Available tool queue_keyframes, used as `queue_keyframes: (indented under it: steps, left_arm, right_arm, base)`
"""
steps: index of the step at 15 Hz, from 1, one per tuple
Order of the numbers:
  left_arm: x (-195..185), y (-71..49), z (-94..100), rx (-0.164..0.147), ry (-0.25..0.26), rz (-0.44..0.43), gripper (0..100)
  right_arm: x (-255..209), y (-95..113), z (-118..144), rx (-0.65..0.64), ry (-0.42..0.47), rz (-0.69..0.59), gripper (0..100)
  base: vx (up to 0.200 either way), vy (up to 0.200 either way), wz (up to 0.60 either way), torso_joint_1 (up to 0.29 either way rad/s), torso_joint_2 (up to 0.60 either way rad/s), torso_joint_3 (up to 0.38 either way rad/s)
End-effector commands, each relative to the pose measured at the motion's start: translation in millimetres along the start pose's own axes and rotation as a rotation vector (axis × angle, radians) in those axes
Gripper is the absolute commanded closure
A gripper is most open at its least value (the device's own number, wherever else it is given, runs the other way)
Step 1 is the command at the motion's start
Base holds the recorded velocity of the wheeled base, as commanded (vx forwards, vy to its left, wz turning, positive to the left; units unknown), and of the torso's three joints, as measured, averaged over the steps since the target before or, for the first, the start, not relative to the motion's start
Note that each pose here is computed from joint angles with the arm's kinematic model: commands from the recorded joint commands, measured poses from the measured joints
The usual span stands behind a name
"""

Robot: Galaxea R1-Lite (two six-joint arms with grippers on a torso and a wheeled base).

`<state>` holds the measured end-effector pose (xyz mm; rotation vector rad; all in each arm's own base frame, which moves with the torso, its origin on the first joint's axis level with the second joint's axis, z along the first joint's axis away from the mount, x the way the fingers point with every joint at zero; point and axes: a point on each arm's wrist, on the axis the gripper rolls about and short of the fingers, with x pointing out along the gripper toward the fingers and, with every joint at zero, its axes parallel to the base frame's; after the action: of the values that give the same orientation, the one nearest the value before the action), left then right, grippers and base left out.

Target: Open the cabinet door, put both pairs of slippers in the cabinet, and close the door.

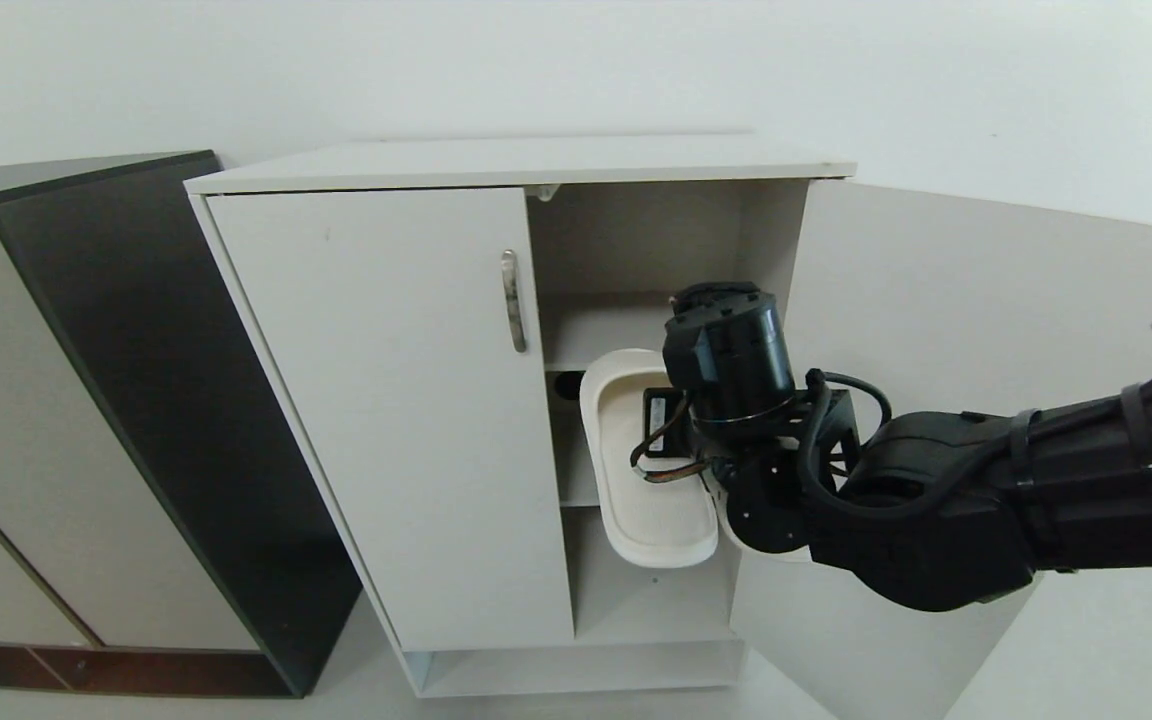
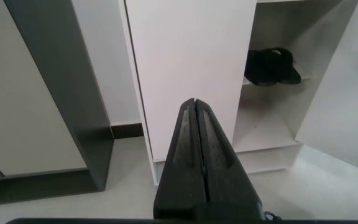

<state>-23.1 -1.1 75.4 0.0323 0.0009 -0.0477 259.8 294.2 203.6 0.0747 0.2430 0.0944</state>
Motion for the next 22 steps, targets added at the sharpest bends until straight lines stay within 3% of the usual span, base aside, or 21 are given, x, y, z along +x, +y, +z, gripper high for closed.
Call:
queue_keyframes:
  steps: [1, 6, 22]
  left_arm:
    - [0, 0.0, 0.0, 0.0, 0.001, 0.0, 100]
    - [0, 0.0, 0.0, 0.0, 0.001, 0.0, 100]
    - [0, 0.0, 0.0, 0.0, 0.001, 0.0, 100]
  right_arm:
    - [-1, 0, 1, -0.002, 0.003, -0.001, 100]
    - [5, 3, -13, -0.029, 0.032, -0.009, 100]
    - [9, 5, -15, -0.045, 0.033, -0.012, 100]
  base:
    - [0.0, 0.0, 0.0, 0.0, 0.0, 0.0]
    - [0.0, 0.0, 0.0, 0.0, 0.0, 0.0]
    - [0.188, 0.0, 0.0, 0.001, 0.0, 0.003]
